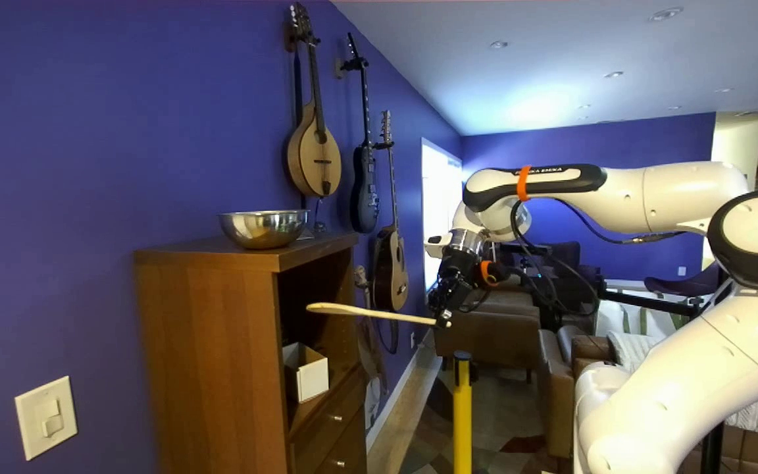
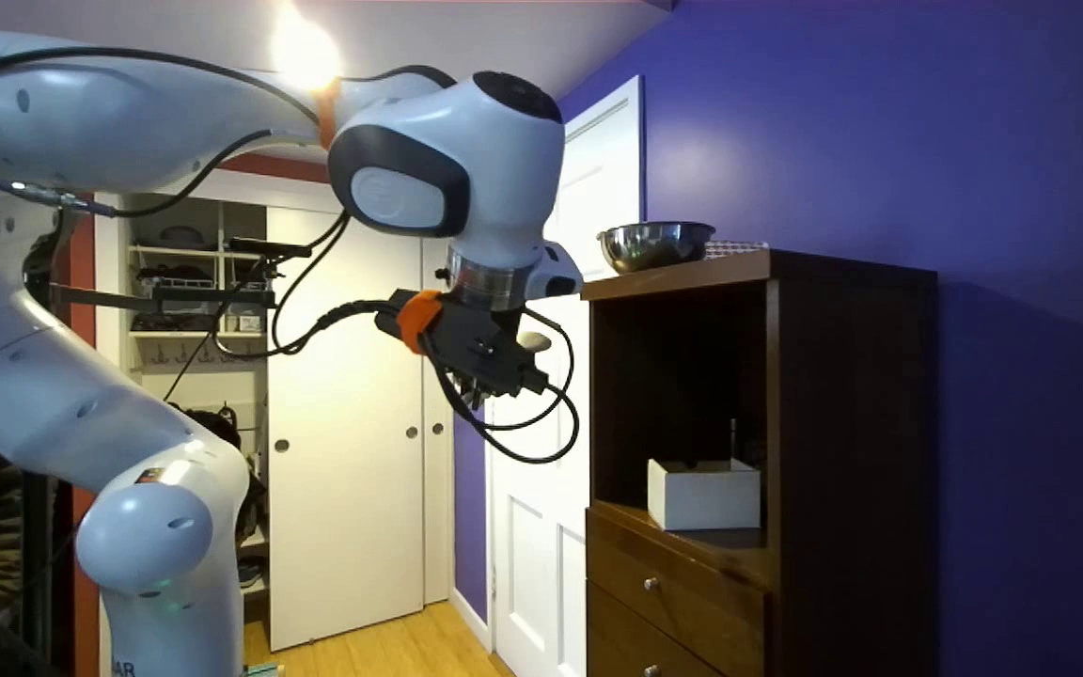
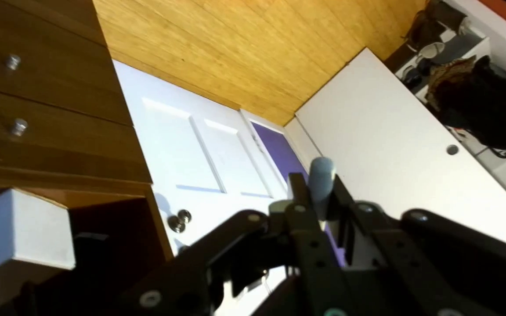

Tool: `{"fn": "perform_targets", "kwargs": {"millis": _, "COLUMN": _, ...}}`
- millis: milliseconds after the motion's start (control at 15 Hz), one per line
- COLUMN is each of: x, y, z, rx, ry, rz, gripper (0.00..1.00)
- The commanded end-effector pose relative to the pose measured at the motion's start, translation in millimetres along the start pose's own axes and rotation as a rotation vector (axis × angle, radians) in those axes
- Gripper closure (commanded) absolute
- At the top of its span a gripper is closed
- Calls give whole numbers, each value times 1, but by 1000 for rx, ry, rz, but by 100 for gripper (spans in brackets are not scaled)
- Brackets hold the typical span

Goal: Take the spoon from the shelf and place it into the metal bowl

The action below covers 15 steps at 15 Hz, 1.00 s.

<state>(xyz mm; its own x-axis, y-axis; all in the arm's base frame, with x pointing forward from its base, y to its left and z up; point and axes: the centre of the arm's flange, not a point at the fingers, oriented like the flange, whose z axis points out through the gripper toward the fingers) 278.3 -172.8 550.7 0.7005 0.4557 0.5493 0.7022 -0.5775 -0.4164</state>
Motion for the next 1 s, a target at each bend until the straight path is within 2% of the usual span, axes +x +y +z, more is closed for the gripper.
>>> {"fn": "perform_targets", "kwargs": {"millis": 0, "x": 33, "y": 5, "z": -15, "rx": 138, "ry": 115, "rz": -93, "gripper": 96}}
{"fn": "perform_targets", "kwargs": {"millis": 200, "x": 54, "y": 3, "z": -31, "rx": 227, "ry": 202, "rz": -158, "gripper": 96}}
{"fn": "perform_targets", "kwargs": {"millis": 333, "x": 71, "y": -1, "z": -42, "rx": 250, "ry": 316, "rz": -94, "gripper": 96}}
{"fn": "perform_targets", "kwargs": {"millis": 467, "x": 90, "y": -4, "z": -46, "rx": 218, "ry": 379, "rz": -12, "gripper": 96}}
{"fn": "perform_targets", "kwargs": {"millis": 533, "x": 89, "y": 1, "z": -39, "rx": 159, "ry": 347, "rz": 56, "gripper": 96}}
{"fn": "perform_targets", "kwargs": {"millis": 600, "x": 87, "y": 6, "z": -31, "rx": 153, "ry": 300, "rz": 100, "gripper": 96}}
{"fn": "perform_targets", "kwargs": {"millis": 733, "x": 100, "y": 6, "z": -28, "rx": 113, "ry": 365, "rz": 175, "gripper": 96}}
{"fn": "perform_targets", "kwargs": {"millis": 933, "x": 133, "y": -15, "z": -45, "rx": 27, "ry": 485, "rz": 220, "gripper": 96}}
